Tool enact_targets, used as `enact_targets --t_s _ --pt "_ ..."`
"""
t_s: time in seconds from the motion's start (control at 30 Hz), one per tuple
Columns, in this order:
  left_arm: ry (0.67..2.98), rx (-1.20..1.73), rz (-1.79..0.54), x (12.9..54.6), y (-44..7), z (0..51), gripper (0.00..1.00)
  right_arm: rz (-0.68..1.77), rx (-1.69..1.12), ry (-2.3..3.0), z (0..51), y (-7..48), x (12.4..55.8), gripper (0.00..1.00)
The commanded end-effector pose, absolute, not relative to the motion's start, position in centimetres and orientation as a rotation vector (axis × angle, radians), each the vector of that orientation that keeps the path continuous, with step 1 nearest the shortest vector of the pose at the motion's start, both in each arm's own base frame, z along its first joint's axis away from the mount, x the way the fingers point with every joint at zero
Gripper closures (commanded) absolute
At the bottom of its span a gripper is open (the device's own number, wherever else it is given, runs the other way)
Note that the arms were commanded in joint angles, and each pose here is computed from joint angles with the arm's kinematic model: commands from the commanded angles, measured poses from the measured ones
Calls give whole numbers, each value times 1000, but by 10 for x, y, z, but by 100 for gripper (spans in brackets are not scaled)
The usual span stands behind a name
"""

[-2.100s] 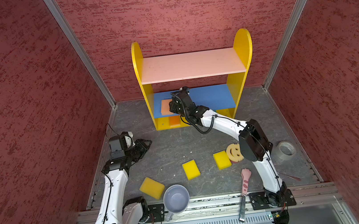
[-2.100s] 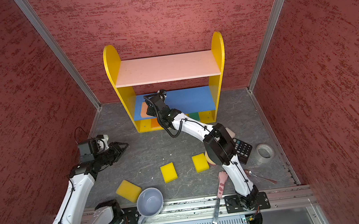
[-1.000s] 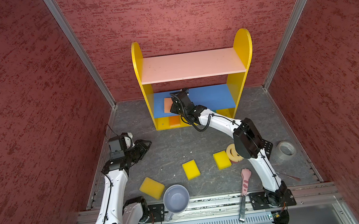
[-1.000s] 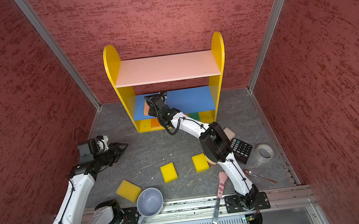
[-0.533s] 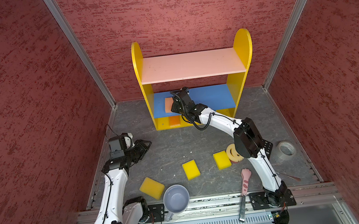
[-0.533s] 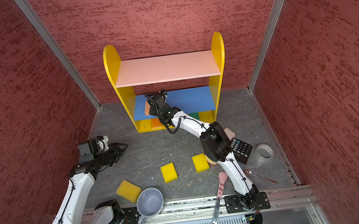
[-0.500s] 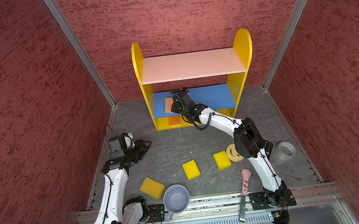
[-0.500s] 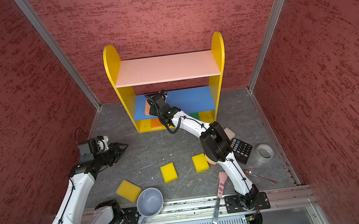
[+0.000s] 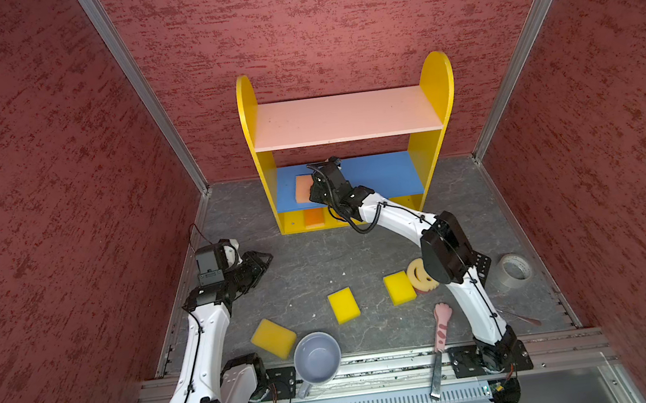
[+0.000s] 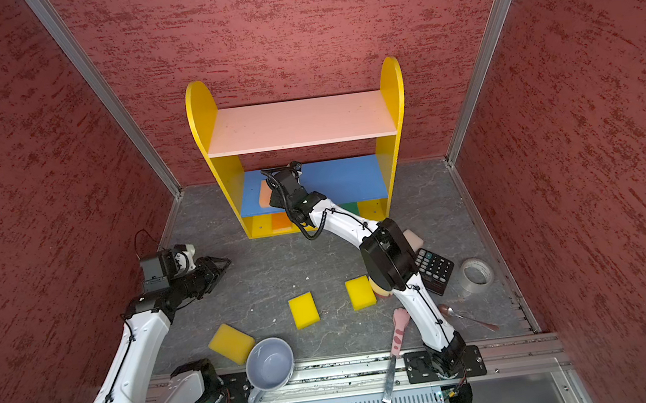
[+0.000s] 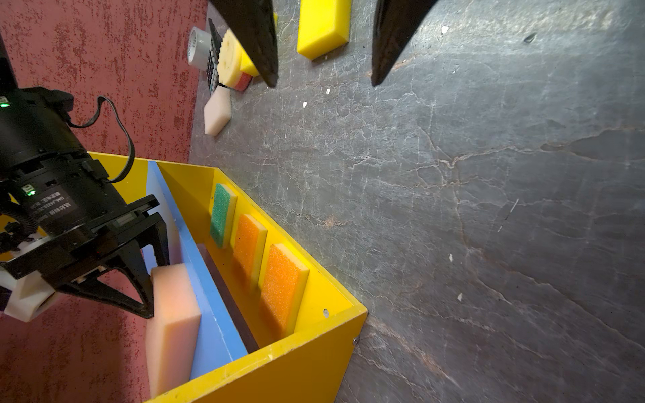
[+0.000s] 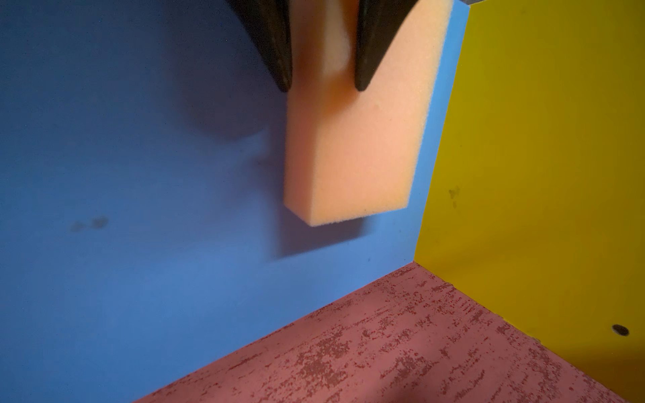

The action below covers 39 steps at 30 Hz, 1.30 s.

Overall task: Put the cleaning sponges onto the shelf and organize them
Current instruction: 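Lower the pink sponge upright onto the blue shelf with the right gripper, then open the right gripper and release the pink sponge on the shelf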

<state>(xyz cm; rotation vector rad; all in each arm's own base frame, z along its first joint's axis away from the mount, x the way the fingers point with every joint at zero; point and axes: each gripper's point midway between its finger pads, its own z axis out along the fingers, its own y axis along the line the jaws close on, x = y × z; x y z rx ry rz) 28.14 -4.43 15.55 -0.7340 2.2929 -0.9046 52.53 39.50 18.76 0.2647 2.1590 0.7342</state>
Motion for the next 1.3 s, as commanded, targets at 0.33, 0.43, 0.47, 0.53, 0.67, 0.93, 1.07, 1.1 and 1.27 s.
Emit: enact_targets --t_s 0.33,0.43,0.47,0.53,0.67,0.93,1.07,1.1,1.27 --pt "2284 -721 -911 285 -43 156 56 736 276 2150 201 380 532 61" --pt "2284 -726 -914 285 -43 155 56 759 267 2148 203 381 532 60" --pt "2282 -727 -914 285 -43 155 56 766 260 2144 206 382 532 60" --pt "2280 -729 -916 286 -43 155 56 770 256 2142 207 382 533 59" --pt "2278 -737 -923 286 -43 155 56 802 241 2155 206 385 532 57" --pt "2274 -738 -939 286 -45 158 56 836 215 2158 205 390 532 56" --pt "2269 -738 -933 285 -45 160 56 835 213 2149 209 387 534 56" --pt "2270 -740 -934 285 -45 159 56 835 211 2144 212 386 534 56" --pt "2265 -734 -939 287 -45 164 56 824 202 2120 226 380 535 54"
